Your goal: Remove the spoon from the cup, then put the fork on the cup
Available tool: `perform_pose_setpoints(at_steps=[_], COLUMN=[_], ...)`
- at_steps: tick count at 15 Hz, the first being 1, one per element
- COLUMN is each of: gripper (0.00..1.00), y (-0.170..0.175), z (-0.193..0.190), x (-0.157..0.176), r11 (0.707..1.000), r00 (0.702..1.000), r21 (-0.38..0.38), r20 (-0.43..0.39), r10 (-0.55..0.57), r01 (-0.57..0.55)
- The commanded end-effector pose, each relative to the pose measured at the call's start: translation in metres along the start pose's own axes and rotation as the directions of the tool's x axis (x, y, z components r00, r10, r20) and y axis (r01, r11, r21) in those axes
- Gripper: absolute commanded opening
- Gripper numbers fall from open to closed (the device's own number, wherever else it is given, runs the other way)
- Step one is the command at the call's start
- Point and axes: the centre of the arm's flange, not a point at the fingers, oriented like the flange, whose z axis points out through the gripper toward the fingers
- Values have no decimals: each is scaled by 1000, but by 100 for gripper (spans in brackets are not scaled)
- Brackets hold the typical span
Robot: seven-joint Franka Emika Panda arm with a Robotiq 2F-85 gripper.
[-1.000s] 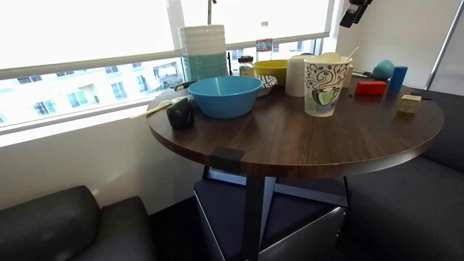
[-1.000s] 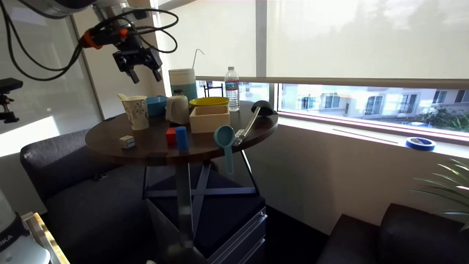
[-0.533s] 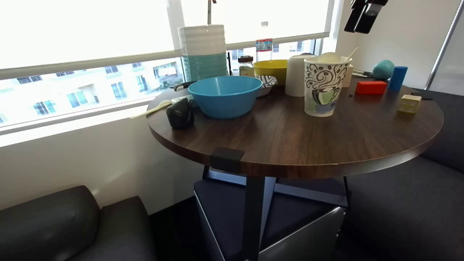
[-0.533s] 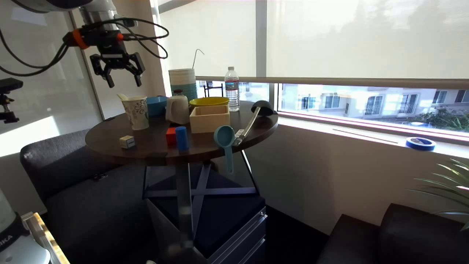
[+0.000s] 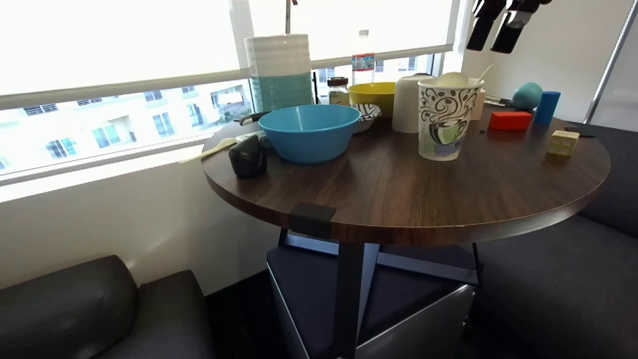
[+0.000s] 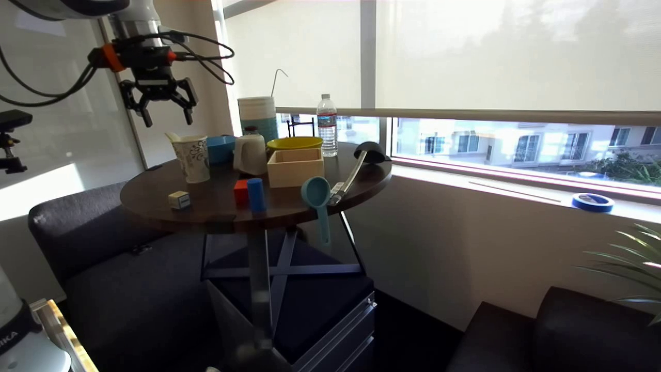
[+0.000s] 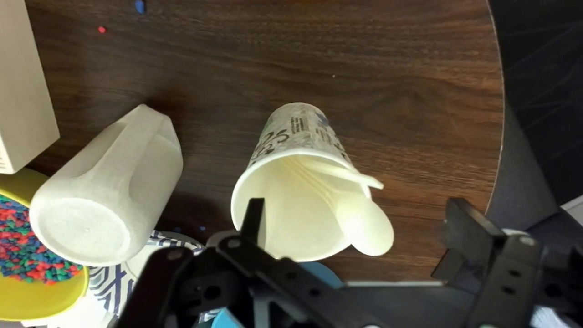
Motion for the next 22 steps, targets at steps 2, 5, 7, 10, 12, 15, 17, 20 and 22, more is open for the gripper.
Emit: perform_pose_setpoints(at_steps=[2,5,7,10,12,15,17,20,22], gripper=[100,100,100,100,74,60,55,59,78], y=[-1,-1,3,7,9,11,11,13,13], z=[16,23,29,37,40,41,40,38,38], x=[14,21,24,25,26,26,26,26,26], r11=[999,1000,1000,1000,1000,1000,1000,1000,1000], r00=[999,998,999,999,999,999,999,999,999], r21=[46,20,5,8,3,-2,-10,-16,-19], r20=[-50,-65,-48,-35,-34,-38,-41,-47,-50], r10=[2,-7,-5,9,10,10,10,12,13], r01=[0,8,5,-8,-10,-10,-11,-13,-14])
